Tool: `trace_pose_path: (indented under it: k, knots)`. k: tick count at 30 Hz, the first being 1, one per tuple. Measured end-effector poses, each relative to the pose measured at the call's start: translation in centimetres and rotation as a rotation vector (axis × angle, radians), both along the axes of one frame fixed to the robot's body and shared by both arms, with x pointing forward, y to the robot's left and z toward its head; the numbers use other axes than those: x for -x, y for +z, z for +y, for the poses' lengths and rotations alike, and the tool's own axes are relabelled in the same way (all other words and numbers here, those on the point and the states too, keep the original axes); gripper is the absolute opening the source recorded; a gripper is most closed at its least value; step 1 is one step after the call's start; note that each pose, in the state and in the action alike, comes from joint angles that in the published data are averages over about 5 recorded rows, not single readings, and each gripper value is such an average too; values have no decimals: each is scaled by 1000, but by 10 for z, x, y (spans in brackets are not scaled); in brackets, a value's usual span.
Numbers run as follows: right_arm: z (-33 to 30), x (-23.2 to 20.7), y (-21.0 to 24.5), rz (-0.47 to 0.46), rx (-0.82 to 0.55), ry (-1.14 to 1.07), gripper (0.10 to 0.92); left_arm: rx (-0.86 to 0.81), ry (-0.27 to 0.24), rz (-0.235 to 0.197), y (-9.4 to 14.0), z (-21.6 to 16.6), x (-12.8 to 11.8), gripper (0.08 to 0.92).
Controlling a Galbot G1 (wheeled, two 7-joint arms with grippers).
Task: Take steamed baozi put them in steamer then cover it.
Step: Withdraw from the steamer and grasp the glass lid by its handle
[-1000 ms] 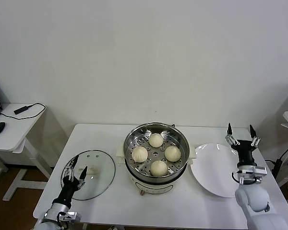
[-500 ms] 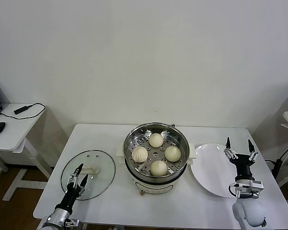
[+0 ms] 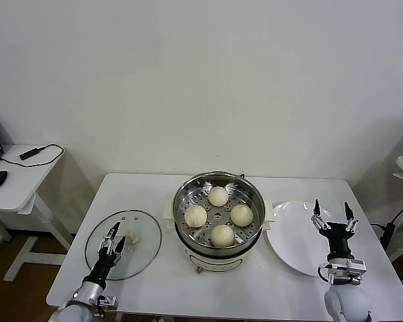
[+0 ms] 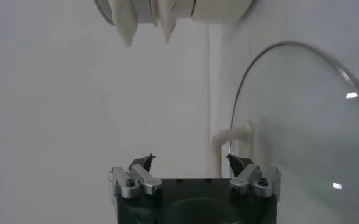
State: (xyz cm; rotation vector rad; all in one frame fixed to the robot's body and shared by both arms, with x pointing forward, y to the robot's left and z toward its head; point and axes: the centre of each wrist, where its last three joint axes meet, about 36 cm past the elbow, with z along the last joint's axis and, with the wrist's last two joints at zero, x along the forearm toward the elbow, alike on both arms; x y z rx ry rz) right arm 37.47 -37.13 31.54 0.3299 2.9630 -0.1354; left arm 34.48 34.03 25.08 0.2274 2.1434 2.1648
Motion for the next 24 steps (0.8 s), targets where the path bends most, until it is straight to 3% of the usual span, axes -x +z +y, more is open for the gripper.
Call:
trace_pose_path:
  k: [16, 19, 24]
  knots:
    - [1, 5, -5, 8, 11, -4, 823, -7, 8, -27, -2, -3, -28, 819]
    - [1, 6, -6, 11, 17, -3, 823, -8, 7, -27, -4, -3, -32, 778]
    - [0, 6, -6, 11, 27, -3, 823, -10, 7, -12, -8, 0, -36, 638]
